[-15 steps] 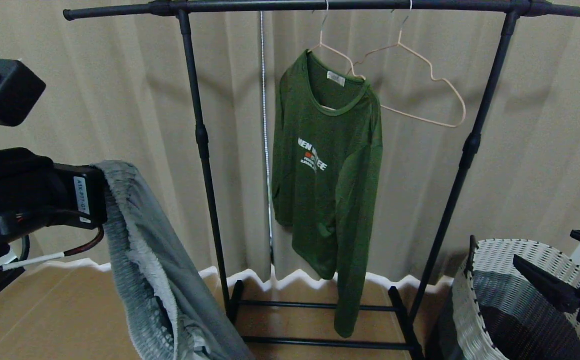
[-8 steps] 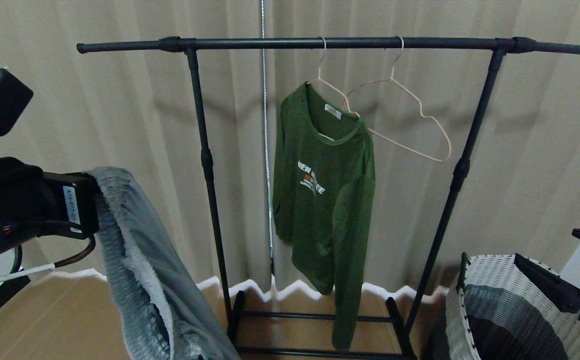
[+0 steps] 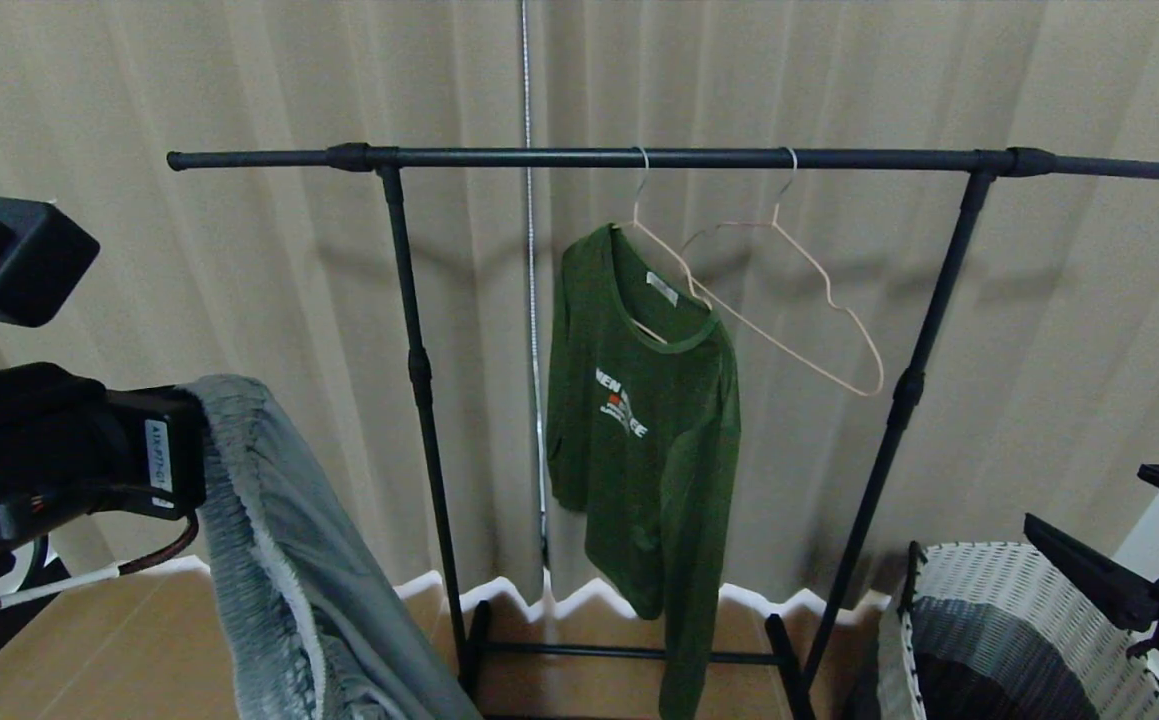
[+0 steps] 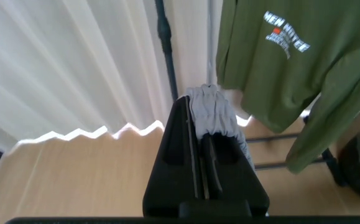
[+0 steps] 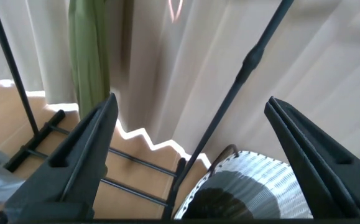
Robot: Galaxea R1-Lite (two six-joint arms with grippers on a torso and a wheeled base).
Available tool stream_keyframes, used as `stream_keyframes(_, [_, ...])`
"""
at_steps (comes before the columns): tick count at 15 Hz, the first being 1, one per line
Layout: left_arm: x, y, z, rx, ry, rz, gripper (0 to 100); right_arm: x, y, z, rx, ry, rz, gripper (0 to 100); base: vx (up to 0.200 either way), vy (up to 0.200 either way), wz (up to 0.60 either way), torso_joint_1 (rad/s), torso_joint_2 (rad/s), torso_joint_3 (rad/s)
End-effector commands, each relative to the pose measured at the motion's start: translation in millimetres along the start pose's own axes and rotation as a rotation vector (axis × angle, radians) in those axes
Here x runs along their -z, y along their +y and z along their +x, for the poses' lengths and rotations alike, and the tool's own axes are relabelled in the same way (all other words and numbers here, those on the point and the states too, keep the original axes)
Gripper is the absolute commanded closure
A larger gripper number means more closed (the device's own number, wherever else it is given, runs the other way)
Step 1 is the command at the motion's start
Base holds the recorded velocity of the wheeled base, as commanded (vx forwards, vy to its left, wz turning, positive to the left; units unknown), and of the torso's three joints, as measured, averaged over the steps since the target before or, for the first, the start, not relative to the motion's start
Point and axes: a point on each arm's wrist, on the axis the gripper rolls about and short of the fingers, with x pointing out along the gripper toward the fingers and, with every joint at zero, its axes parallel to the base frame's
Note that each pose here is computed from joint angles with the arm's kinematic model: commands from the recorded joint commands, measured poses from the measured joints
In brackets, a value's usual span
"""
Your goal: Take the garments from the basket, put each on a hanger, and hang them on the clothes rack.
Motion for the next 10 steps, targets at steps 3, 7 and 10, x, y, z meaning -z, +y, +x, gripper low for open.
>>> stream_keyframes(3, [4,3.0,-7,-0.001,-0.008,-0.004,100,-0.8,0.2,-2,0.002,-0.01,-0.002,0,0.0,0.0,0.0,0.206,-0.5,-0.279])
stream_keyframes(7, [10,3.0,-7,-0.001,0.006,0.008,100,4.2,3.0,-10,0.004,-0.019,-0.006,0,0.0,0.0,0.0,0.218,-0.48,-0.268])
stream_keyframes(10, [9,3.6,-9,-0.001,0.001,0.012,100,4.5,3.6,-13,0.005,-0.023,-0.008,0,0.0,0.0,0.0,0.082,-0.15,-0.079])
